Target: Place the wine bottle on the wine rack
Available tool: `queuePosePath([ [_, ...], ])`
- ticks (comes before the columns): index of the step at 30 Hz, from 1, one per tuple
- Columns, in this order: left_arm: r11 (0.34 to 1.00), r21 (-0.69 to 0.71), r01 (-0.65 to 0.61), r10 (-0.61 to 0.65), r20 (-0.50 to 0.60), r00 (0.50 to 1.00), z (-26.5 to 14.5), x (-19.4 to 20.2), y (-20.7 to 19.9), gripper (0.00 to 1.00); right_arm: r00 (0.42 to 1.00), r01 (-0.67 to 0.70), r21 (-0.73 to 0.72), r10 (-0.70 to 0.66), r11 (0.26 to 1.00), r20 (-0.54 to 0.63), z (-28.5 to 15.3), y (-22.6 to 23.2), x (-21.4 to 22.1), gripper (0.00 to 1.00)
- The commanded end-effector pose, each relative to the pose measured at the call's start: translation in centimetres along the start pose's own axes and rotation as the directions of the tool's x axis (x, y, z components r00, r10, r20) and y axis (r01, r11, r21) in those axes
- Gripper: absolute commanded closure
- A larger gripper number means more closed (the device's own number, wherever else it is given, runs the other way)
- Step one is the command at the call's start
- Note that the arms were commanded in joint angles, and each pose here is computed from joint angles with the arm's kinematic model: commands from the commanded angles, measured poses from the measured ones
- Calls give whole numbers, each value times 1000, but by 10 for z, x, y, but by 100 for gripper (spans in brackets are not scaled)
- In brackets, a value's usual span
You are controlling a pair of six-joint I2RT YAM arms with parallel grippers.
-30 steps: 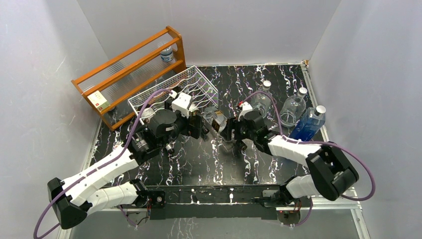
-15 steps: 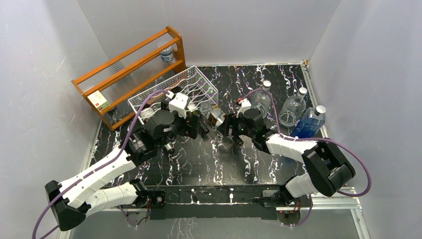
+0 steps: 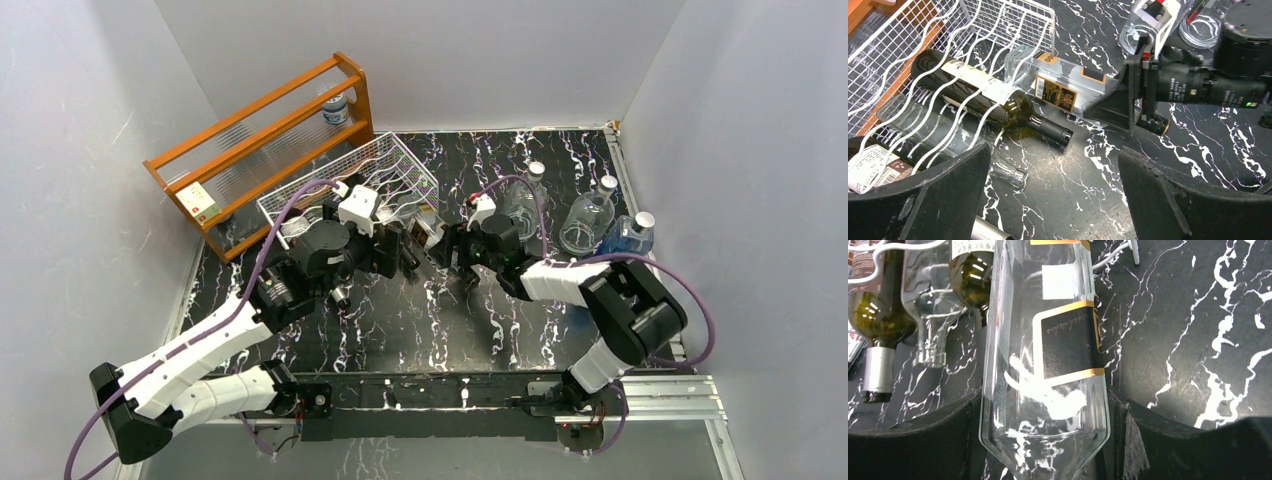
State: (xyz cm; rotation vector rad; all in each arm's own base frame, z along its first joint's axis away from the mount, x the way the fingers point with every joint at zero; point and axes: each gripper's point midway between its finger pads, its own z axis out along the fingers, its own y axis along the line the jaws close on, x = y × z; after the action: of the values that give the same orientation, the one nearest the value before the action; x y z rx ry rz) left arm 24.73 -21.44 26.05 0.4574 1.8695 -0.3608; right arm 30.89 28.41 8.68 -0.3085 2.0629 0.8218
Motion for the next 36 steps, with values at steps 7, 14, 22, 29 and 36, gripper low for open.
queuePosePath([
  [7, 1000, -5, 5, -5, 33, 999, -8, -13, 2, 2, 907, 118, -149, -46, 982, 419, 37, 53, -134, 100],
  [14, 1000, -8, 1, -1, 27, 1000, -9, -12, 4, 2, 903, 105, -129, -40, 986, 428, 78, 44, -140, 100],
  [22, 1000, -10, 2, -2, 24, 1000, -14, -12, 6, 2, 915, 111, -114, -57, 987, 398, 109, 40, -142, 100],
  [29, 1000, -10, 24, -24, 26, 999, -21, -8, 8, 2, 934, 114, -106, -70, 988, 352, 128, 36, -136, 91],
  [36, 1000, -8, 30, -30, 22, 999, -23, -9, 8, 2, 948, 88, -88, -56, 992, 313, 141, 27, -123, 70],
])
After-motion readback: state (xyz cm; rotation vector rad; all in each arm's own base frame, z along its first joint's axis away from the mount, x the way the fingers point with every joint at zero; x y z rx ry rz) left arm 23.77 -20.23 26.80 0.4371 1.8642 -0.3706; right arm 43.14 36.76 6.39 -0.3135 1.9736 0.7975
